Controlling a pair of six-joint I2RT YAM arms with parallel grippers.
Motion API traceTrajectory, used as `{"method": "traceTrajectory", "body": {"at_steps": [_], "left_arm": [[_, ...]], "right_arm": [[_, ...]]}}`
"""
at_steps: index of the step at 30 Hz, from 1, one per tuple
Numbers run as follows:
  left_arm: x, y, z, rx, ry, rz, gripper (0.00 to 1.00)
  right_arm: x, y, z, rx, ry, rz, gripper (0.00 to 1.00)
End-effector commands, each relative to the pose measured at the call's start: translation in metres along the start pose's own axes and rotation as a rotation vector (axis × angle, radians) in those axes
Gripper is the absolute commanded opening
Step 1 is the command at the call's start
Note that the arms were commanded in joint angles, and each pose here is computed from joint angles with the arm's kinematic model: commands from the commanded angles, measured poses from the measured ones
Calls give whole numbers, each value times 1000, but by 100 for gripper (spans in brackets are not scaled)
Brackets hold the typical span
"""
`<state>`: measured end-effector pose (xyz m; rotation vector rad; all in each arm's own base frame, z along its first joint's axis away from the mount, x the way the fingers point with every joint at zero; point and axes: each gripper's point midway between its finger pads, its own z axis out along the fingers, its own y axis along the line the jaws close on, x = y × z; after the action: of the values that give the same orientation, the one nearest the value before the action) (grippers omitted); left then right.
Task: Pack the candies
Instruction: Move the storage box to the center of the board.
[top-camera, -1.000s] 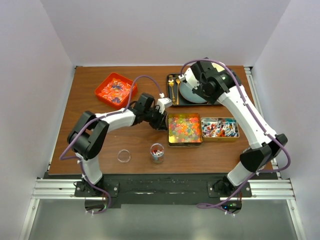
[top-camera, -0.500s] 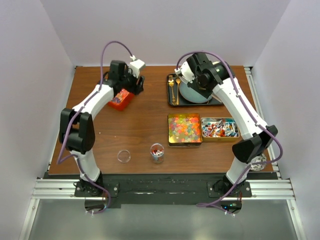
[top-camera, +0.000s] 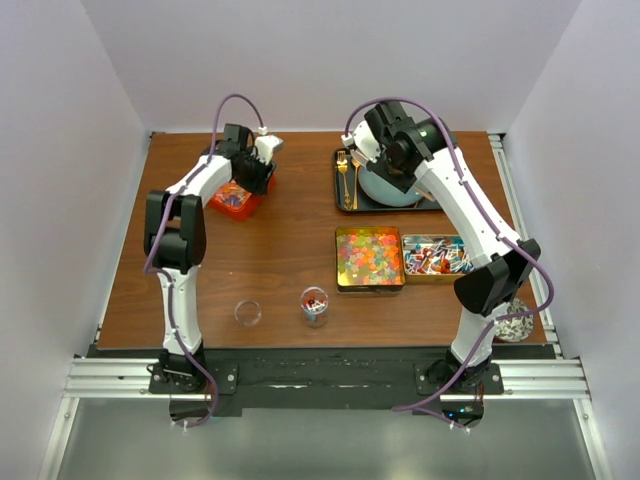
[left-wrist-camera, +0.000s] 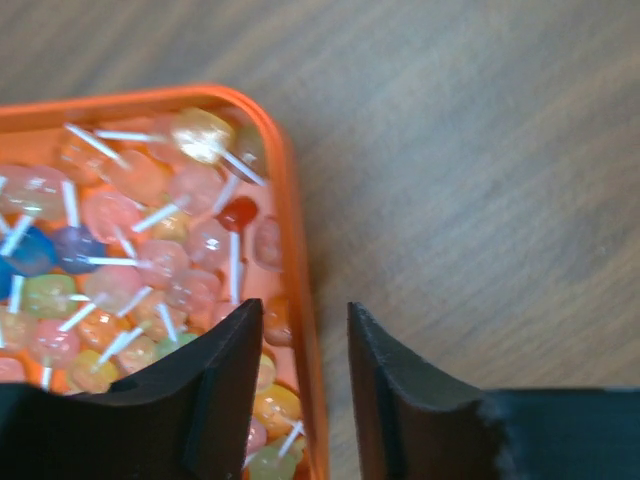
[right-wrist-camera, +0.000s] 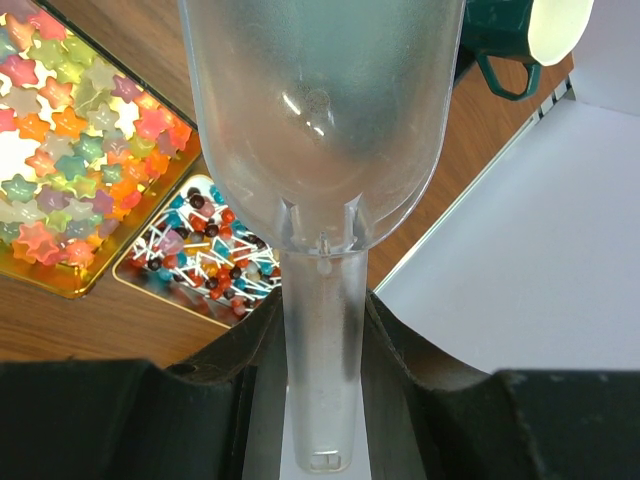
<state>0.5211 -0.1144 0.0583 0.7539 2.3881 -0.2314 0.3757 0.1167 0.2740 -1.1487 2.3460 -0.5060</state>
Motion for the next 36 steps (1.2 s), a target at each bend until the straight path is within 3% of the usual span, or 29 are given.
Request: {"method": "traceTrajectory", "body": {"at_steps": [1, 5, 10, 17, 24, 26, 28, 31, 32, 36], "left_arm": [[1, -14, -15, 69, -11, 37, 35], [18, -40, -27, 140, -14, 41, 20], [27, -82, -52, 201, -42, 97, 11], [73, -185, -75, 373, -1, 214, 8], [86, -252, -86, 496, 5, 236, 8], [83, -256, -86, 508, 9, 204, 12], [72, -253, -86, 491, 9, 197, 29], [58, -245, -104, 480, -2, 237, 43], [62, -244, -115, 498, 8, 246, 45], [41, -245, -181, 608, -162, 346, 51]], "right_arm": [[-3, -6, -15, 8, -38, 32, 0], [-3, -6, -15, 8, -38, 34, 0], [-3, -6, -16, 6, -41, 31, 0], [-2, -7, -18, 8, -43, 31, 0], [0, -5, -20, -4, -43, 27, 0], [1, -4, -20, -6, -40, 24, 0], [1, -3, -21, -12, -47, 17, 0], [2, 7, -23, -74, -65, -40, 0], [6, 11, -24, -97, -59, -64, 0], [15, 33, -23, -202, -98, -204, 0]]}}
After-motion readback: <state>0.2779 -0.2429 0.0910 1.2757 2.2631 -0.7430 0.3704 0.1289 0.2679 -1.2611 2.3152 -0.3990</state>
